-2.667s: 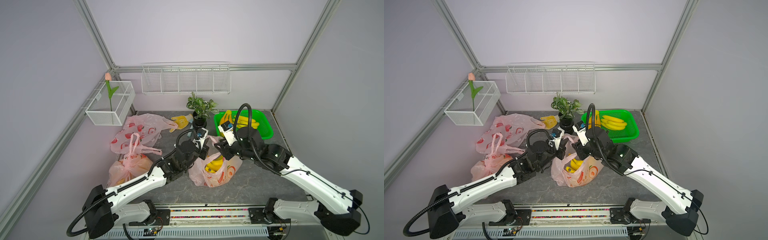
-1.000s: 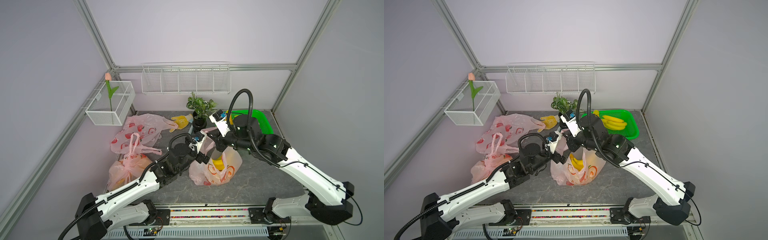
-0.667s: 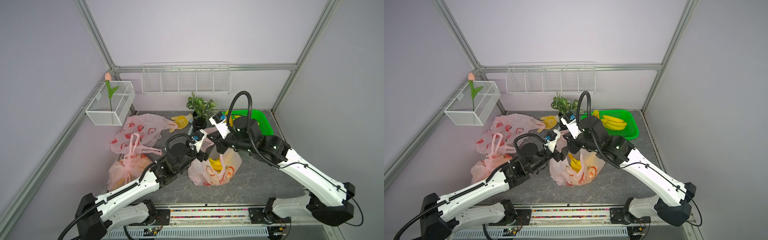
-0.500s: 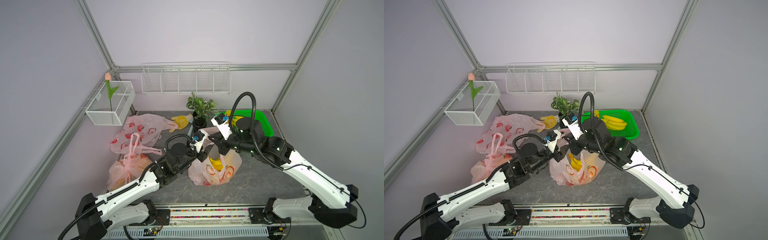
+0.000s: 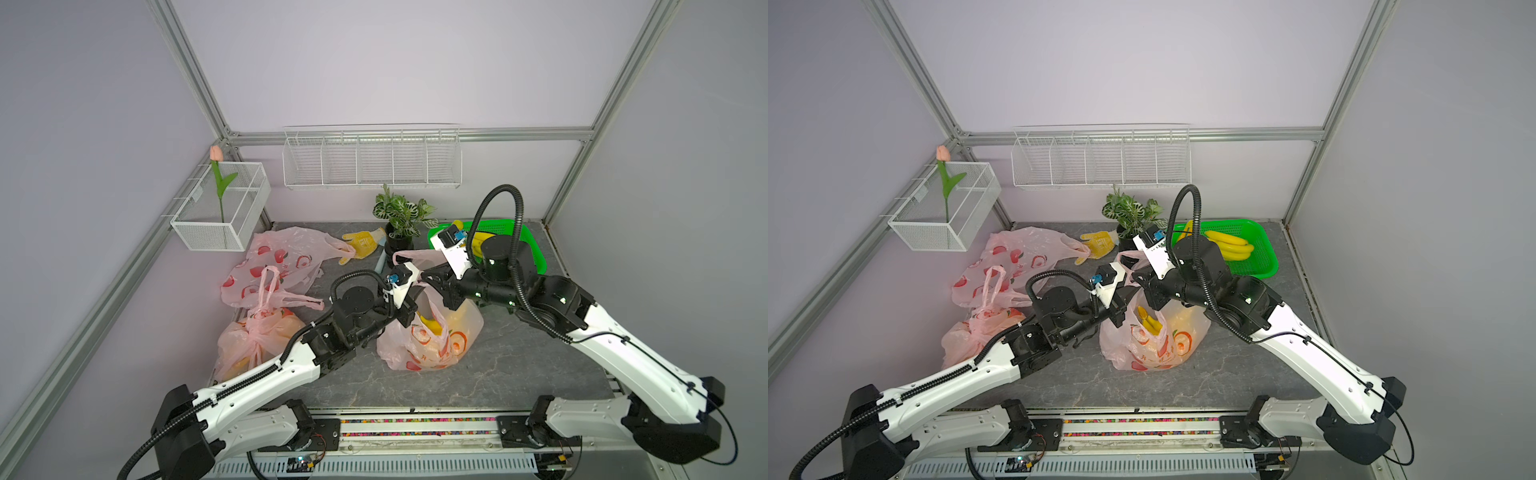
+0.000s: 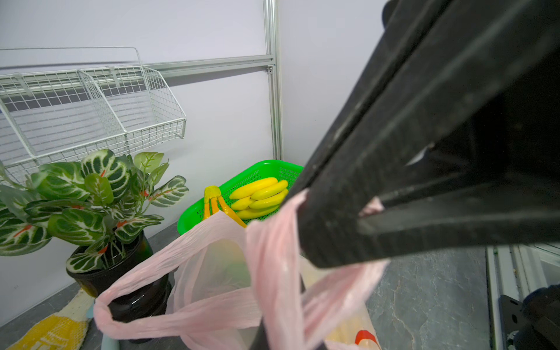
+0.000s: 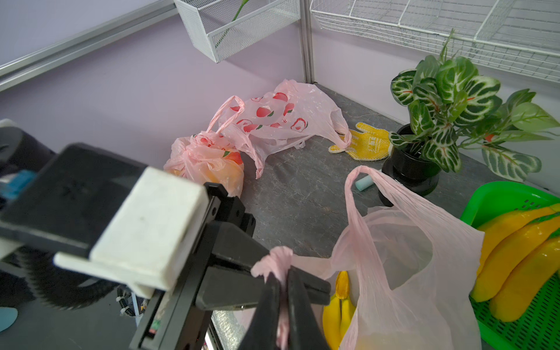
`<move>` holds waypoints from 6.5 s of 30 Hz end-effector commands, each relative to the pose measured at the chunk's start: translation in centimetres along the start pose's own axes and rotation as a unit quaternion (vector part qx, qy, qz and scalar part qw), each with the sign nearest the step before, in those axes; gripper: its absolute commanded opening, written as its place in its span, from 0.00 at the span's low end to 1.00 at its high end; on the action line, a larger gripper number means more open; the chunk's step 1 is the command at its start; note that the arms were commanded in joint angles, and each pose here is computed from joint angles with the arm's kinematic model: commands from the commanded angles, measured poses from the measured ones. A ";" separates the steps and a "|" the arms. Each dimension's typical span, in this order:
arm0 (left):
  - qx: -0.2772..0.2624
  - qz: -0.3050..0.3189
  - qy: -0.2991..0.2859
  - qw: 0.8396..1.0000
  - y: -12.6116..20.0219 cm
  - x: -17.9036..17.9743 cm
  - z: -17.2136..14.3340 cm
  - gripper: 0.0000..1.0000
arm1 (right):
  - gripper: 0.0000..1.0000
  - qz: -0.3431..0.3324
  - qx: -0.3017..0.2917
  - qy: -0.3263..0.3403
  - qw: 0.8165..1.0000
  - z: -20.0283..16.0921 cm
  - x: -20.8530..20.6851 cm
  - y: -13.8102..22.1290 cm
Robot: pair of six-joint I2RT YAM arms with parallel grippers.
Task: Place the banana into a plastic bag & tie a knot
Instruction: Cross the plastic bag at the center of the board.
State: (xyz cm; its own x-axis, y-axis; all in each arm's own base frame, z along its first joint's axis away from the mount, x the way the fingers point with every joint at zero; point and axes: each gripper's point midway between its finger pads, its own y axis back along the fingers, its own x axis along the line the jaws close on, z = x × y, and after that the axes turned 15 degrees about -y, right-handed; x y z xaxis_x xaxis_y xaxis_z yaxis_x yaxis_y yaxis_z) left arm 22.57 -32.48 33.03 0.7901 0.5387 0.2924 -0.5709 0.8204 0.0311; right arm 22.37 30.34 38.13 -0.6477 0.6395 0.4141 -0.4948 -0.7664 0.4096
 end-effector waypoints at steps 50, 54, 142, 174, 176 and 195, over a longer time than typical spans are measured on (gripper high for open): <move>-0.030 0.006 0.095 0.995 4.4 2.5 -1.2 0.00 | 0.94 -0.100 0.054 0.332 0.936 -4.1 -12.8 -14.6; -0.025 0.020 0.106 0.994 4.4 3.1 -1.2 0.00 | 0.52 -0.126 0.054 0.325 0.936 -3.7 -13.7 -14.8; -0.007 -0.155 -0.012 0.988 1.7 -1.7 -4.4 0.33 | 0.07 0.100 -0.051 0.267 0.957 -10.5 -2.5 -4.1; -0.004 -0.186 -0.067 0.980 1.6 -3.2 -5.4 0.00 | 0.40 0.022 -0.072 0.170 0.983 -4.3 -2.6 -0.8; -0.004 -0.188 -0.074 0.979 1.7 -3.5 -5.3 0.00 | 0.41 0.017 -0.058 0.159 0.985 -4.4 -2.9 -1.7; 0.004 -0.194 -0.104 0.976 2.1 -4.5 -5.8 0.01 | 0.25 0.016 -0.009 0.138 0.990 -6.3 -3.6 -4.9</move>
State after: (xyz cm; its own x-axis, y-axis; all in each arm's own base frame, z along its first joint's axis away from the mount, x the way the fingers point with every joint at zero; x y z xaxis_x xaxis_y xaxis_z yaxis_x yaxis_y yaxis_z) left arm 19.25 -32.13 24.98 0.9056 0.1358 0.4018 -0.2343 0.9499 0.2070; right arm 23.43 31.09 28.55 -0.7937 0.5836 0.1715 -0.4808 -0.7747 0.4107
